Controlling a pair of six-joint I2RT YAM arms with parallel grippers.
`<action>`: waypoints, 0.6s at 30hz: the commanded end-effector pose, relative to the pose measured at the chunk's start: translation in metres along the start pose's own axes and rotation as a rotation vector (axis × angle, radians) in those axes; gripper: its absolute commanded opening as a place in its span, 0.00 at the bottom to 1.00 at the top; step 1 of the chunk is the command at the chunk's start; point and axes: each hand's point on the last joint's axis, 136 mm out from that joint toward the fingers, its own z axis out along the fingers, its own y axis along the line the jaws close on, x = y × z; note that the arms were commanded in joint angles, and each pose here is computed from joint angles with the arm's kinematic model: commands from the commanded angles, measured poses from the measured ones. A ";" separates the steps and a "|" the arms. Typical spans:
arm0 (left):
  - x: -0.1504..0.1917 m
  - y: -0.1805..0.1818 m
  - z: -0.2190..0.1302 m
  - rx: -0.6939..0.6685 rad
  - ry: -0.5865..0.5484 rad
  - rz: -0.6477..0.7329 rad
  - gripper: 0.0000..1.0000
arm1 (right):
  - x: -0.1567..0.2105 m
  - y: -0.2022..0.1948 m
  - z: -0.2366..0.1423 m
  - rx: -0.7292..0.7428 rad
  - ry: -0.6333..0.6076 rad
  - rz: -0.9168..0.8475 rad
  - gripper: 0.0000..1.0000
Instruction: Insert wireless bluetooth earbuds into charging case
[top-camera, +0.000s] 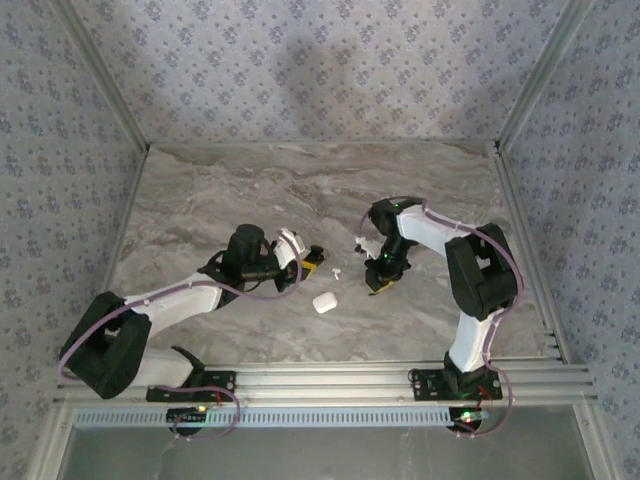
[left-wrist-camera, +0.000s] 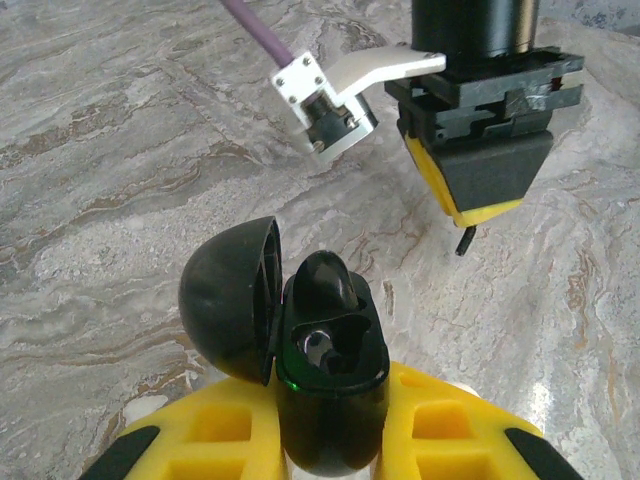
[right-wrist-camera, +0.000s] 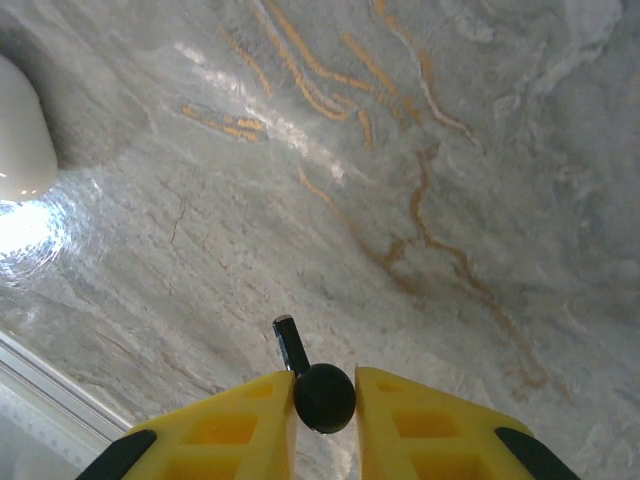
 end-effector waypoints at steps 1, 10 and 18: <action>-0.010 -0.003 0.000 0.019 -0.021 0.009 0.13 | 0.001 -0.001 0.002 -0.003 0.044 -0.017 0.22; -0.006 -0.001 0.001 0.010 -0.012 0.009 0.13 | -0.007 -0.012 0.005 0.011 0.052 0.001 0.30; -0.005 0.007 0.002 -0.036 -0.008 -0.005 0.13 | -0.014 -0.018 -0.035 0.084 -0.052 0.201 0.32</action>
